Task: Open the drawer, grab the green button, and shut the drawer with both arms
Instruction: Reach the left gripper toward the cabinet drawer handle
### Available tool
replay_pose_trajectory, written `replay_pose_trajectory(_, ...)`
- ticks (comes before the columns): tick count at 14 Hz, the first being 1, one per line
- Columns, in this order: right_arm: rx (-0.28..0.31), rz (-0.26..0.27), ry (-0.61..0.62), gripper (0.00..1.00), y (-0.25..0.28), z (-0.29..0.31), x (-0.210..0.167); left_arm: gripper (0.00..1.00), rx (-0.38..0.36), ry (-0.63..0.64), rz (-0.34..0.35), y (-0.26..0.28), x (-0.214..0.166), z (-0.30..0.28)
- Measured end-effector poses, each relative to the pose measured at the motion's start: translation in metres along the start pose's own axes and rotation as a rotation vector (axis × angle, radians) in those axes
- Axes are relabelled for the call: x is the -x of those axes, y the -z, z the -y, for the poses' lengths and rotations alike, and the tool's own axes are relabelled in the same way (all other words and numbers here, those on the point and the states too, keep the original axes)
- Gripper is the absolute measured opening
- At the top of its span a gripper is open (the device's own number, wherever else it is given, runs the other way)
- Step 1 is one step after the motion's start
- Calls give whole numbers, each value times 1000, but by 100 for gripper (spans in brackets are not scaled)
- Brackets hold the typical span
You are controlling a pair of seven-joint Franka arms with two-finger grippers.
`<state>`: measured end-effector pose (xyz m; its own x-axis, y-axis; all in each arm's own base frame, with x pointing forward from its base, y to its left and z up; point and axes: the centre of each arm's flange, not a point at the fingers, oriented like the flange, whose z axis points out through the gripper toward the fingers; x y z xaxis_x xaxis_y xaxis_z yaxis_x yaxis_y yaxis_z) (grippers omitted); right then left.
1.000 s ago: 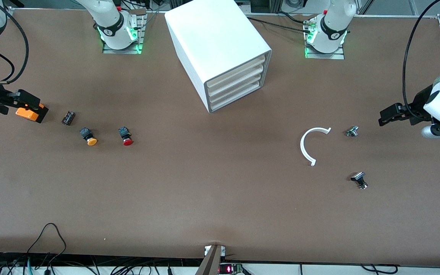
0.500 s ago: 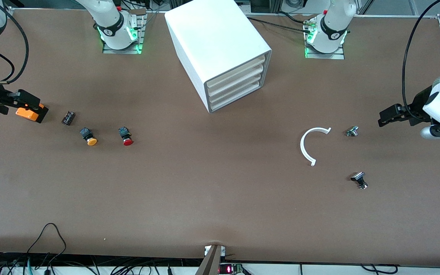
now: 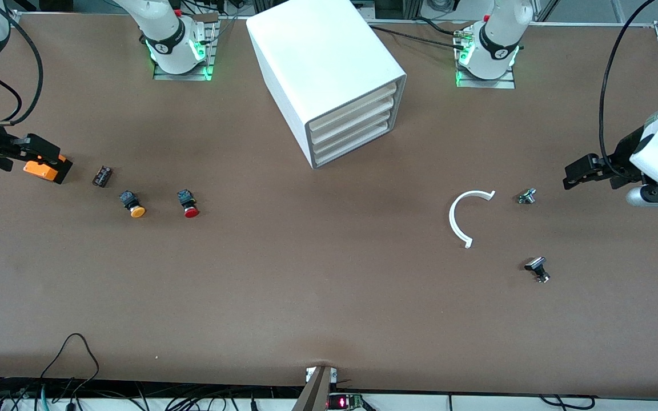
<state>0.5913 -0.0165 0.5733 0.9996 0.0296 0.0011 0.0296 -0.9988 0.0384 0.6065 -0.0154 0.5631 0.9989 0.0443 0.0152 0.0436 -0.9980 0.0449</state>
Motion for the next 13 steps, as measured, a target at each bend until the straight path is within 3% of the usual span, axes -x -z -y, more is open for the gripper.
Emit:
replay_pose_trajectory(9,0,0,1,100,0,1,0,100,1,-8,5,-2,-1,-3)
replay_pose_trajectory(13,0,0,1,100,0,1,0,100,3,-36,82,-38,-6,-19)
